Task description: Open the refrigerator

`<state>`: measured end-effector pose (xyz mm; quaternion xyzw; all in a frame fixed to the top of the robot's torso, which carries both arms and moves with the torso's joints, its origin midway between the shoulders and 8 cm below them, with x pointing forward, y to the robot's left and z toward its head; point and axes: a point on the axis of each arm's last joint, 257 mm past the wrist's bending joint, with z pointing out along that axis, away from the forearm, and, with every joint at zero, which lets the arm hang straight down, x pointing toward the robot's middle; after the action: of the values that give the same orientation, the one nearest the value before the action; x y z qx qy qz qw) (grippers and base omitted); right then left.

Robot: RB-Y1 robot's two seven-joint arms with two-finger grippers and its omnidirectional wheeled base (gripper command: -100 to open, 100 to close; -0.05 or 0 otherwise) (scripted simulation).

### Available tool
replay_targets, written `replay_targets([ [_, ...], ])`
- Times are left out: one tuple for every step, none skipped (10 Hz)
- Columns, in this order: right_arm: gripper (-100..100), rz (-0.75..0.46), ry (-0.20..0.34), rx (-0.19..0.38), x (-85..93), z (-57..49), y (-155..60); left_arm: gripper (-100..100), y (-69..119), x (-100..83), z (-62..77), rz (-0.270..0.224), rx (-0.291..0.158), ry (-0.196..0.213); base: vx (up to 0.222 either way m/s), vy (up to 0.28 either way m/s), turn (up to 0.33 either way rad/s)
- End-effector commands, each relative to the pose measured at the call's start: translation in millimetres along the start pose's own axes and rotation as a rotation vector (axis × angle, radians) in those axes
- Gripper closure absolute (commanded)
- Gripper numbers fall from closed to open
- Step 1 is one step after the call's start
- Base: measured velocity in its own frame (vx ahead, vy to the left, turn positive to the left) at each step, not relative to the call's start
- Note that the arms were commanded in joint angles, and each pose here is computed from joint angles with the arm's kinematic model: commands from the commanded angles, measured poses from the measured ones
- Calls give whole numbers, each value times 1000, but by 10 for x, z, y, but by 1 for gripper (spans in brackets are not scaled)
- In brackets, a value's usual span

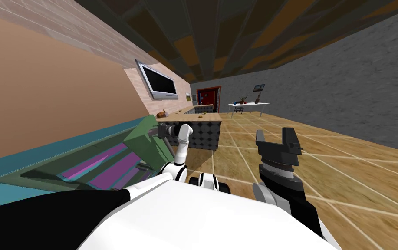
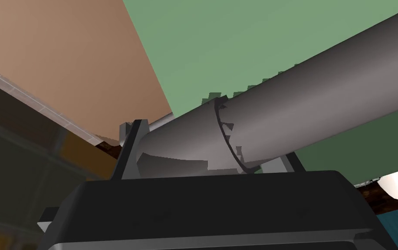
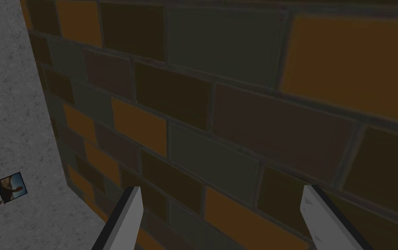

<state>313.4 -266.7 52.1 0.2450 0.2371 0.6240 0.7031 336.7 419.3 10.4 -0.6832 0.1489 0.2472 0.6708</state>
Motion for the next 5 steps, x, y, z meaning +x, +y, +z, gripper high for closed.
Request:
replay_targets([
  [0, 0, 0, 0, 0, 0, 0, 100, 81, -225, 207, -10, -54, -111, 44, 6, -411],
  [0, 0, 0, 0, 0, 0, 0, 100, 177, -379, 268, -18, -98, -166, 76, 45, -437],
  [0, 0, 0, 0, 0, 0, 0, 100, 211, -472, 316, -17, -112, -208, 80, 62, -454],
  [0, 0, 0, 0, 0, 0, 0, 100, 260, -511, 373, -13, -133, -229, 42, 31, -300],
  [0, 0, 0, 0, 0, 0, 0, 100, 275, -516, 389, -11, -139, -233, 16, 2, -63],
])
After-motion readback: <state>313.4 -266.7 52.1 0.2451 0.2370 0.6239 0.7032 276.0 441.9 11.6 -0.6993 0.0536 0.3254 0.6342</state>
